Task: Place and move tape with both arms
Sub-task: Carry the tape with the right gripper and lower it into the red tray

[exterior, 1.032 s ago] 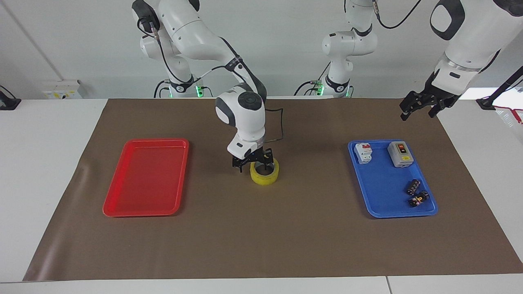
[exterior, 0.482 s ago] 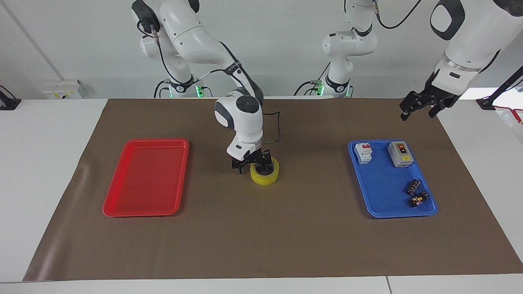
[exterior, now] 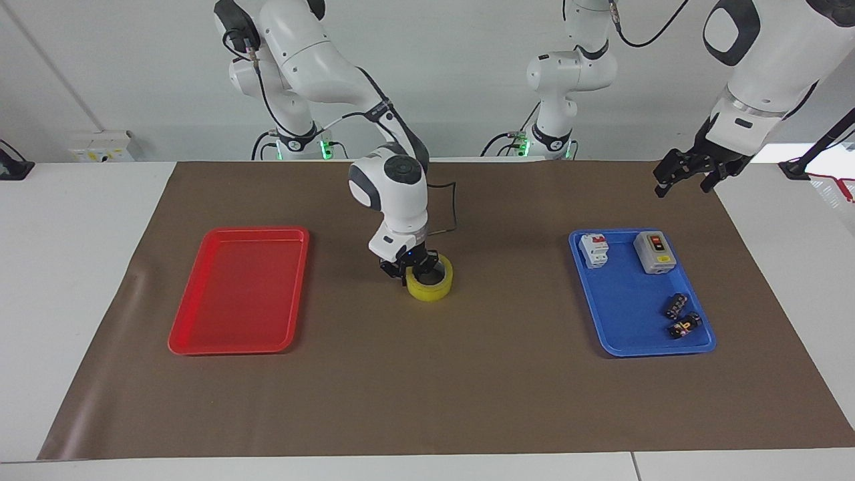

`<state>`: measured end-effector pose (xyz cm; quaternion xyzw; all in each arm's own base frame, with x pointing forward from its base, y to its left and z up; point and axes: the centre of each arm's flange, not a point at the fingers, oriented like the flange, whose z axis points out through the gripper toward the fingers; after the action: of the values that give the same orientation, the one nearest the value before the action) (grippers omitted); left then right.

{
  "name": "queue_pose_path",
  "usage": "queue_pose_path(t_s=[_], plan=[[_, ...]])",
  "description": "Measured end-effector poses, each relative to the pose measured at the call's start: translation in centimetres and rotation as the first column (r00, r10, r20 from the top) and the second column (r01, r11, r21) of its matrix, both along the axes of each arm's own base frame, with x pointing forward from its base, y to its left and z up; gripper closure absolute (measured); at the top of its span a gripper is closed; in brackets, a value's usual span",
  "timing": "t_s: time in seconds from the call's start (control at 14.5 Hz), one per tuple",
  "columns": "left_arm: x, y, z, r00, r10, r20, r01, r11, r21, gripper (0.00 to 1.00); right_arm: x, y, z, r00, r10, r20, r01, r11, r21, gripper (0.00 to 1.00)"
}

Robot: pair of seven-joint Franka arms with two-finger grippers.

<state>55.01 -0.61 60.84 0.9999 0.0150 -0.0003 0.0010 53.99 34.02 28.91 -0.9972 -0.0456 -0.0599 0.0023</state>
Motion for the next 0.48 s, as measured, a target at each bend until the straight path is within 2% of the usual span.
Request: queue_pose_path(t_s=[0.14, 0.21, 0.34, 0.48], plan=[[0.0, 0.0, 0.0, 1.0, 0.0, 0.0, 0.0, 1.0, 0.0, 0.0, 0.9, -0.9, 0.8, 1.0, -0.024, -0.019, 0.024, 0.999, -0.029, 0.78], [0.0, 0.0, 0.0, 1.0, 0.0, 0.0, 0.0, 1.0, 0.0, 0.0, 2.0, -1.9, 2.2, 0.999, -0.049, -0.024, 0.048, 0.998, -0.046, 0.78], [0.0, 0.0, 0.0, 1.0, 0.0, 0.0, 0.0, 1.0, 0.0, 0.0, 4.6, -5.4, 6.8, 0.994, -0.112, -0.005, 0.112, 0.991, -0.069, 0.78], [0.0, 0.0, 0.0, 1.0, 0.0, 0.0, 0.0, 1.0, 0.0, 0.0, 6.2, -10.9, 11.7, 0.991, -0.133, 0.01, 0.133, 0.986, -0.1, 0.78]])
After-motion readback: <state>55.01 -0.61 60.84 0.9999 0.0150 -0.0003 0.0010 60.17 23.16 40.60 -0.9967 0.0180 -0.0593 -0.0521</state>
